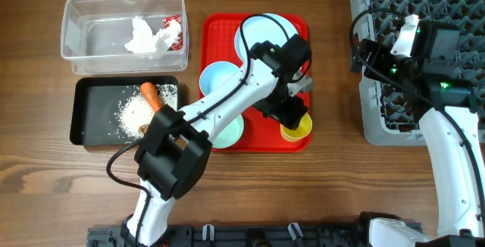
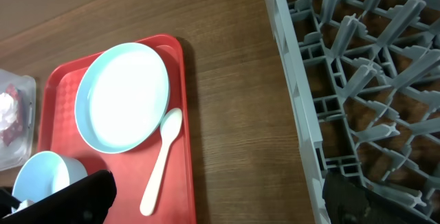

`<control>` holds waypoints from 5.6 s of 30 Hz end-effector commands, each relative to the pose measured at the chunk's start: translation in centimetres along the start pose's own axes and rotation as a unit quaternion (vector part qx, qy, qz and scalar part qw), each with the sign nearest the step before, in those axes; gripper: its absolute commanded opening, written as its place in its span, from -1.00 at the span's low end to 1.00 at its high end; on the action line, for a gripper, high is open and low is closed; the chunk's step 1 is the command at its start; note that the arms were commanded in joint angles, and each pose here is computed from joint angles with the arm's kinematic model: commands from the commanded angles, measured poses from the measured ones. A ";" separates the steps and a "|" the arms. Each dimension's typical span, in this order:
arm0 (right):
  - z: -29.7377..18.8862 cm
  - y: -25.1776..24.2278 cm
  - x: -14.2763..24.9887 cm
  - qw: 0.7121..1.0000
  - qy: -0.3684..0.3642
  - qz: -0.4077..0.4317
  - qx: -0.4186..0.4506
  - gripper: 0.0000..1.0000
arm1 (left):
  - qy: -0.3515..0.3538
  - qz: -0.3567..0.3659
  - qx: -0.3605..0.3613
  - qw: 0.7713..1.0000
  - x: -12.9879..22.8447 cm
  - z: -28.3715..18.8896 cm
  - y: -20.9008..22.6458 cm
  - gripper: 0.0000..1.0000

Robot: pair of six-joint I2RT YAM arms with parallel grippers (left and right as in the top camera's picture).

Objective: Sort waste into correct bins and load items into the dishwasher rack
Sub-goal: 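Reach the left gripper to the yellow cup and grasp its rim, then lift the yellow cup toward the right gripper as it reaches in, then grasp the yellow cup with the right gripper and release the left, then carry the yellow cup with the right gripper over the dish rack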

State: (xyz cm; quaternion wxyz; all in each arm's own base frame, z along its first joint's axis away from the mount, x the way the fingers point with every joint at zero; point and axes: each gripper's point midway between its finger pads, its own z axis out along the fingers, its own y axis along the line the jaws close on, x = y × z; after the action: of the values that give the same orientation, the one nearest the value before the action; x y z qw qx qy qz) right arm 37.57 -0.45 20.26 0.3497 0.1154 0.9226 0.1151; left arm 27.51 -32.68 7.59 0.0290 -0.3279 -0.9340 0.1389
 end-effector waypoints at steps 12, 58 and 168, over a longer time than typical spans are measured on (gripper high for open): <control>-0.1 0.3 -0.6 1.000 -0.005 -0.007 -0.007 0.99 | -0.020 -0.043 -0.050 0.998 -0.7 0.2 2.0 -0.39; -8.2 16.3 -0.7 0.783 -0.047 -0.209 -0.584 0.99 | -0.333 0.058 0.393 0.855 -2.6 -24.8 5.1 -0.92; 0.8 6.2 -2.7 0.984 -0.008 -0.036 -0.174 0.07 | -0.286 0.030 0.230 0.930 -8.0 -14.6 8.5 -0.63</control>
State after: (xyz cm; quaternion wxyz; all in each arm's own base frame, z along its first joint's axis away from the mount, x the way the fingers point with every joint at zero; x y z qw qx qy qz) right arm 40.17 7.68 20.05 0.3274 -0.0165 0.8785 0.3475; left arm 40.73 -27.63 21.01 -0.1734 -0.2906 -0.8142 0.4718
